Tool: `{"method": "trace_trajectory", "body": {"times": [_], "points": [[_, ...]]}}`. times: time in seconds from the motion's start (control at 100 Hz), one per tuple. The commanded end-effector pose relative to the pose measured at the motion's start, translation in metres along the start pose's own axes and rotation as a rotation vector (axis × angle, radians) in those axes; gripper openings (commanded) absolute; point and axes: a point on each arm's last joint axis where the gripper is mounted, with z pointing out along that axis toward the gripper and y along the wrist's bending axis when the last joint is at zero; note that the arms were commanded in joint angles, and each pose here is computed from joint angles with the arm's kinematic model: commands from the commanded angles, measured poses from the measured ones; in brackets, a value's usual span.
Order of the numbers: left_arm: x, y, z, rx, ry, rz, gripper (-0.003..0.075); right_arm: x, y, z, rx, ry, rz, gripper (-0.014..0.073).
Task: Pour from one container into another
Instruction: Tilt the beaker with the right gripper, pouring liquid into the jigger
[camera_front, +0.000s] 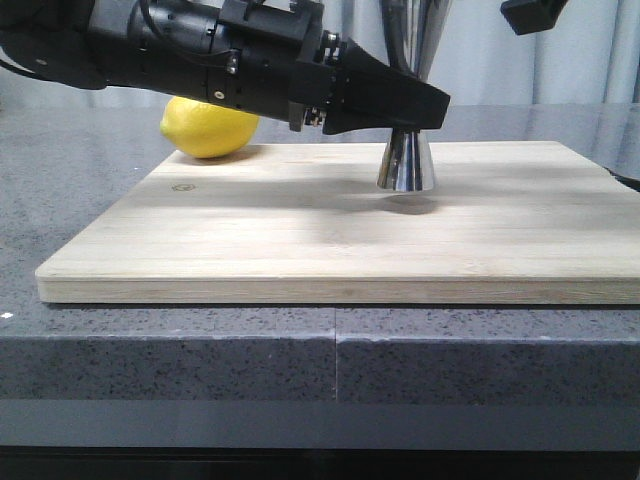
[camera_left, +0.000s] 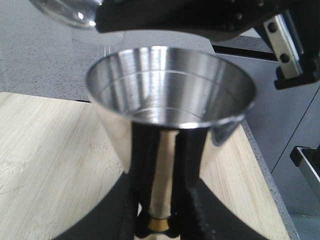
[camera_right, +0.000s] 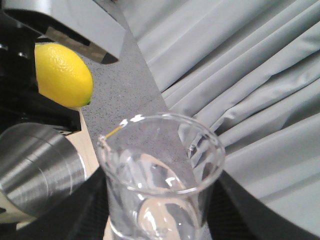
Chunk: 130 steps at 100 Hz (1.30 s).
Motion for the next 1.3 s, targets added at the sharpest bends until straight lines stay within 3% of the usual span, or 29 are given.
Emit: {"method": "trace_trajectory", "body": {"times": [0.0,1.29], "points": [[-0.042,-0.013,-0.007,0.023,-0.119,0.06,-0.0021,-0.02,-0.015,-0.007,0.057,-0.099,-0.014,0.0293],[-0.042,-0.013,-0.007,0.023,-0.119,0.06,-0.0021,-0.025,-0.023,-0.006,0.028,-0.07,-0.186,0.0293]]}}
